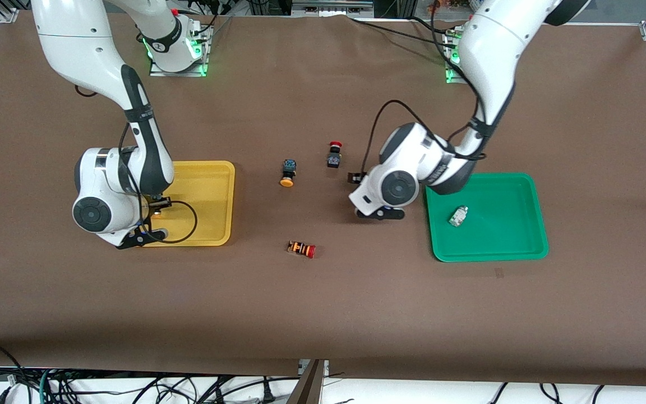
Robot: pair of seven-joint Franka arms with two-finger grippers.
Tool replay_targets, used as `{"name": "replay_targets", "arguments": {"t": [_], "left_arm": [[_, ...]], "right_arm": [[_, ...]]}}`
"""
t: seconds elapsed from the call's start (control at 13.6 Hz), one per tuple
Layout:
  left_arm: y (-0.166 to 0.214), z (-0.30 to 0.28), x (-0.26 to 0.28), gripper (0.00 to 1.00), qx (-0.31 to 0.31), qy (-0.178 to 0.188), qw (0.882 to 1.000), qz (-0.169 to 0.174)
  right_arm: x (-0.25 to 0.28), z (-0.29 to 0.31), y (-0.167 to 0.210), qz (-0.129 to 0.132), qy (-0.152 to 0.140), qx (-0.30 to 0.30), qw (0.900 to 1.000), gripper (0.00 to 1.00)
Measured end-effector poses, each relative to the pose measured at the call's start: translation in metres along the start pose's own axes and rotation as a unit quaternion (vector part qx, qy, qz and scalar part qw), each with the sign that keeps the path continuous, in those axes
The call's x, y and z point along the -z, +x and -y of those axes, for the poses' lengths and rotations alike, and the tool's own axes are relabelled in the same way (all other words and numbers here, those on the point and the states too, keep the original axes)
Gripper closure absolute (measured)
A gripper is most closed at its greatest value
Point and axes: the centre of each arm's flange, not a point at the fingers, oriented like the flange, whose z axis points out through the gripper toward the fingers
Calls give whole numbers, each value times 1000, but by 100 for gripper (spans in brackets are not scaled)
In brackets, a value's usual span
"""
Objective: Place green and yellow buttons in trays
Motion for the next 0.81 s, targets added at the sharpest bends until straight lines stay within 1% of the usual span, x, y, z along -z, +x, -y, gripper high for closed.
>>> {"name": "replay_targets", "arguments": {"t": [0.07,0.15,0.22,0.29,0.37,0.44,0.59,0.66,0.73,0.81], "left_arm": [[0,-3,-17,0,1,-2,1000,-6],[3,-1,-30,0,3,-5,1000,-10],[5,2,-39,0,6,-6,1000,-13],[6,4,-46,6,8,-6,1000,-13],[6,4,-48,19,8,-6,1000,-13],[6,4,-47,29,8,-7,1000,-14],[5,5,-41,53,8,-6,1000,-14],[5,8,-35,62,10,-2,1000,-9],[3,14,-26,67,13,7,1000,1],[3,23,-11,67,18,20,1000,12]], "right_arm": [[1,2,-1,-2,2,1,1000,44],[9,10,-1,-11,6,2,1000,33],[20,25,0,-22,12,-4,1000,24],[34,49,0,-33,20,-20,999,12],[45,80,-1,-40,29,-39,998,3],[52,119,-3,-43,39,-60,997,0],[55,199,-11,-45,57,-87,994,0],[52,232,-15,-46,65,-96,992,0],[48,260,-20,-46,72,-106,991,0],[43,281,-24,-47,79,-115,989,0]]}}
